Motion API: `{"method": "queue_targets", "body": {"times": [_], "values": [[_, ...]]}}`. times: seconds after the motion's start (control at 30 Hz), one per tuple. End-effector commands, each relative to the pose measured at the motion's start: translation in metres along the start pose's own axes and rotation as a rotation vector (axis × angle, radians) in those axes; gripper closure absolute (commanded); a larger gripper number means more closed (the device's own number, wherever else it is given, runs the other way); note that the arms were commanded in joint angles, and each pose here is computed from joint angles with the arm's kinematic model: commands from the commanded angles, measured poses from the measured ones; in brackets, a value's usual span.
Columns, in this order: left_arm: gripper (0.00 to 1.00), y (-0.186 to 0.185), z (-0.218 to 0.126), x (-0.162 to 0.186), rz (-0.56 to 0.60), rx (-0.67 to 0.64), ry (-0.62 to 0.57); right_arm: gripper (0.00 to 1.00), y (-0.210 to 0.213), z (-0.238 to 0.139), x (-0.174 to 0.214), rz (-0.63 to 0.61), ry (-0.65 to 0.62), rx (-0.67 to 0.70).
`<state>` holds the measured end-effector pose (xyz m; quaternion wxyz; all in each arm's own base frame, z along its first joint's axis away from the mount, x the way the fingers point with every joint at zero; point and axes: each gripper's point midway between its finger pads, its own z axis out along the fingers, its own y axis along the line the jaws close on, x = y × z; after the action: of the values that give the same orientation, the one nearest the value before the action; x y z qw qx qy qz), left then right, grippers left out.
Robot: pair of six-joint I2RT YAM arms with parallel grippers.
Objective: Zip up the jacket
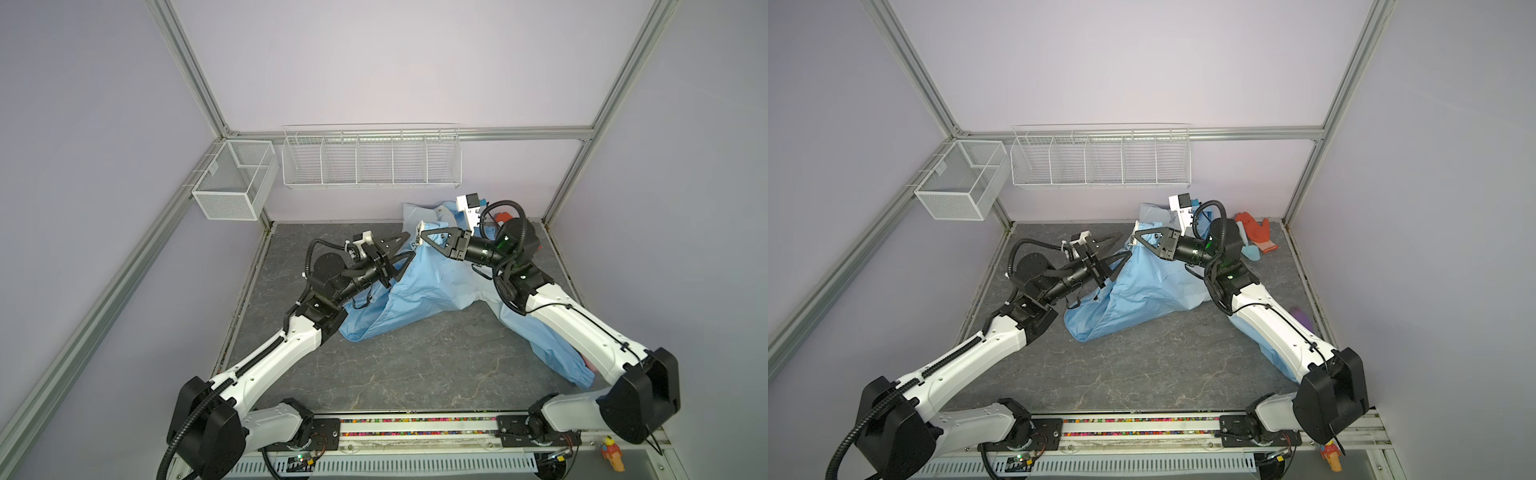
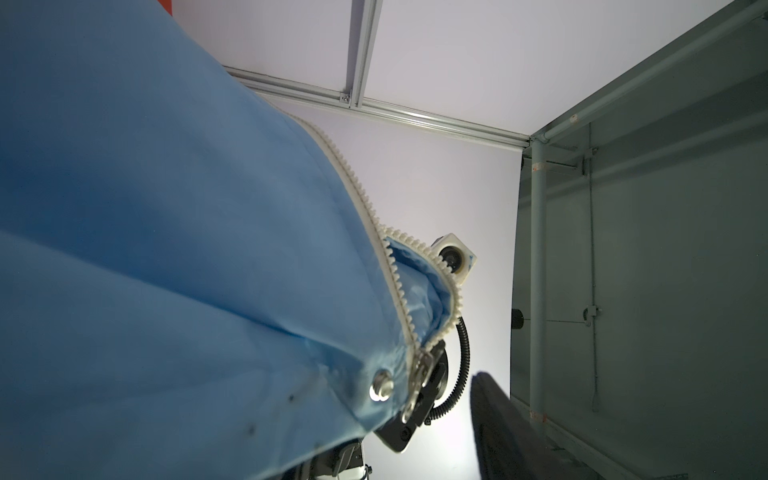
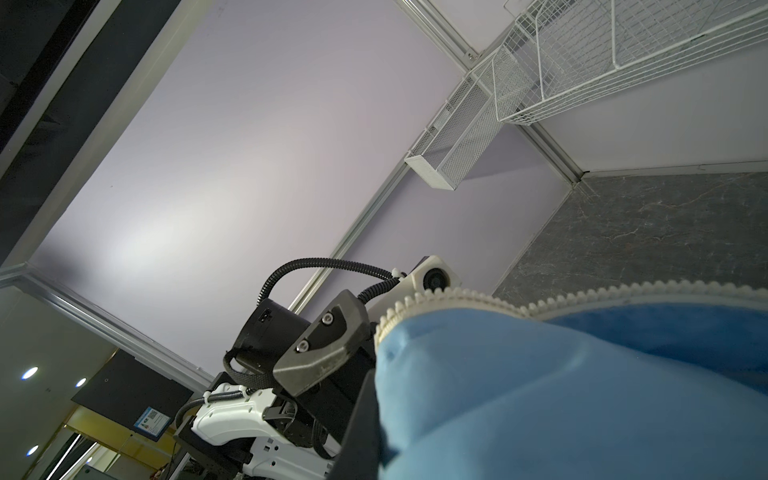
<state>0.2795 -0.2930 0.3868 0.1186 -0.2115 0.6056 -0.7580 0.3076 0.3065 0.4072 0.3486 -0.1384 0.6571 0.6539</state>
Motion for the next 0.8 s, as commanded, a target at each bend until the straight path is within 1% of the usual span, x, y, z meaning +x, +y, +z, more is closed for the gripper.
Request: {"method": "queue_targets", "body": {"times": [0.0,0.1,0.47,0.6,0.77], "values": [[0.4,-0.002,-0.011,0.005,-0.032,0.001,-0.009,0.93,0.028,-0.006,-0.008,-0.091,-0.043,-0.054],[0.41,-0.005,-0.013,0.003,-0.035,0.013,-0.029,0.93,0.028,-0.005,-0.008,-0.089,-0.042,-0.058],[0.42,-0.015,0.002,-0.006,-0.022,0.06,-0.046,0.93,0.031,-0.004,-0.003,-0.088,-0.034,-0.062],[0.45,-0.022,0.008,-0.007,-0.016,0.081,-0.044,0.93,0.03,-0.003,0.0,-0.084,-0.03,-0.062],[0.57,-0.027,0.013,-0.008,-0.018,0.108,-0.037,0.93,0.03,-0.003,0.003,-0.083,-0.021,-0.06]]}}
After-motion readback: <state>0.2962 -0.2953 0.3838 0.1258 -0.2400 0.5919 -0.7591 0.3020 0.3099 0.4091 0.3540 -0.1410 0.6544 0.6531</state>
